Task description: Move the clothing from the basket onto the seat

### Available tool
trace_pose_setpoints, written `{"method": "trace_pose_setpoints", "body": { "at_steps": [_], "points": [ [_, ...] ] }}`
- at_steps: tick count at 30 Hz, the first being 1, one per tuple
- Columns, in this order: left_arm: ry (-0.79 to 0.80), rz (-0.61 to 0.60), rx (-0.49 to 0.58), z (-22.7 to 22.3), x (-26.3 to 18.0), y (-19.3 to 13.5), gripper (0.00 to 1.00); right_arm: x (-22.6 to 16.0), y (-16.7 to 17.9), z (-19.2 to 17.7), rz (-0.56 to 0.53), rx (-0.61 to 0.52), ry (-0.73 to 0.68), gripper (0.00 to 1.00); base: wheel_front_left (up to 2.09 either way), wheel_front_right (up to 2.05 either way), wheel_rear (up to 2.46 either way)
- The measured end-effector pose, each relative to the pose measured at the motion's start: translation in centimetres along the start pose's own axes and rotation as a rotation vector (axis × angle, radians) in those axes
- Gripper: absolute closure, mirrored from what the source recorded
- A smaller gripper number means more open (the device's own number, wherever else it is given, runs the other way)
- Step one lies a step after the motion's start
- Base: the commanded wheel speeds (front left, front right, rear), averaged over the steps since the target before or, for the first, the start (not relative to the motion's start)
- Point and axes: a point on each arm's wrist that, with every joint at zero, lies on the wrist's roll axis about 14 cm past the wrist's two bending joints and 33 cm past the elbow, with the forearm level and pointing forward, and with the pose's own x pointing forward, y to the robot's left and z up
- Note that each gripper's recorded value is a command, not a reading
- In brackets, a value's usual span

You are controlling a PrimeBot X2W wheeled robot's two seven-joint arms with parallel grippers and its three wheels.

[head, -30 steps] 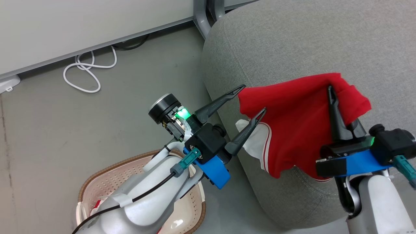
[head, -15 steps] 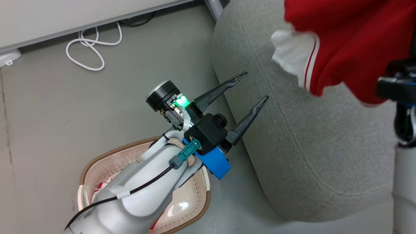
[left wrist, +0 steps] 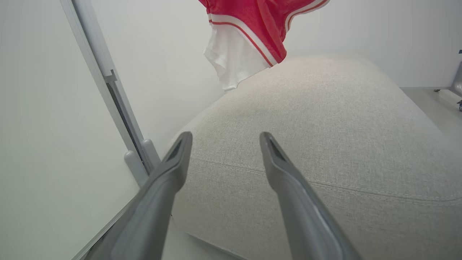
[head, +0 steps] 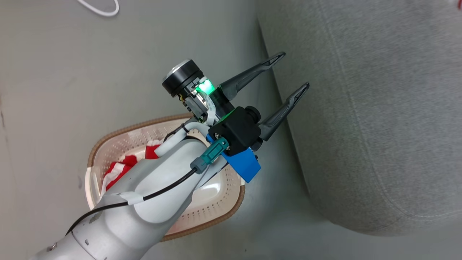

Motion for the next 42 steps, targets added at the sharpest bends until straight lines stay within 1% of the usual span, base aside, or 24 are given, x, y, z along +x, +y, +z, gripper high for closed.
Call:
{"method": "trace_pose_setpoints", "body": {
  "at_steps": [3,7,11,15,23,28,29,30,33,36,42],
  "points": [
    [0.013,0.010,-0.015,-1.3,-0.1,0.6,0.00,0.2,0.7,-2.8,0.010,-0.009,0.048,1.00,0.00,0.00,0.00],
    [0.028,0.019,-0.033,-3.0,-0.3,1.3,0.00,-0.8,2.0,-7.8,0.027,-0.005,0.163,1.00,0.00,0.00,0.00],
    [0.041,0.025,-0.040,-4.3,-0.4,1.9,0.00,-3.0,2.0,-13.4,-0.003,0.018,0.313,1.00,0.00,0.00,0.00],
    [0.049,0.030,-0.050,-5.2,-0.5,2.2,0.00,-5.4,3.5,-17.9,0.024,0.013,0.444,1.00,0.00,0.00,0.00],
    [0.056,0.040,-0.053,-5.5,-0.8,2.5,0.00,-10.9,5.1,-23.6,0.044,0.032,0.662,1.00,0.00,0.00,0.00],
    [0.051,0.051,-0.040,-4.7,-1.0,2.8,0.00,-12.6,5.2,-24.4,0.047,0.035,0.717,1.00,0.00,0.00,0.00],
    [0.049,0.055,-0.036,-4.5,-1.0,3.0,0.00,-12.6,5.2,-24.2,0.049,0.036,0.717,0.73,0.00,0.00,0.00],
    [0.047,0.059,-0.033,-4.2,-1.0,3.0,0.00,-12.7,5.2,-24.0,0.049,0.037,0.717,0.00,0.00,0.00,0.00],
    [0.046,0.071,-0.027,-3.4,-1.4,3.0,0.00,-12.7,4.8,-22.9,0.029,0.060,0.703,0.00,0.00,0.00,0.00],
    [0.040,0.095,-0.018,-2.3,-1.9,3.2,0.00,-13.1,4.3,-21.4,0.032,0.061,0.687,0.00,0.00,0.00,0.00],
    [0.032,0.169,-0.006,0.3,-3.5,3.4,0.00,-15.6,3.4,-18.5,0.048,0.068,0.687,0.00,0.00,0.00,0.00]
  ]
}}
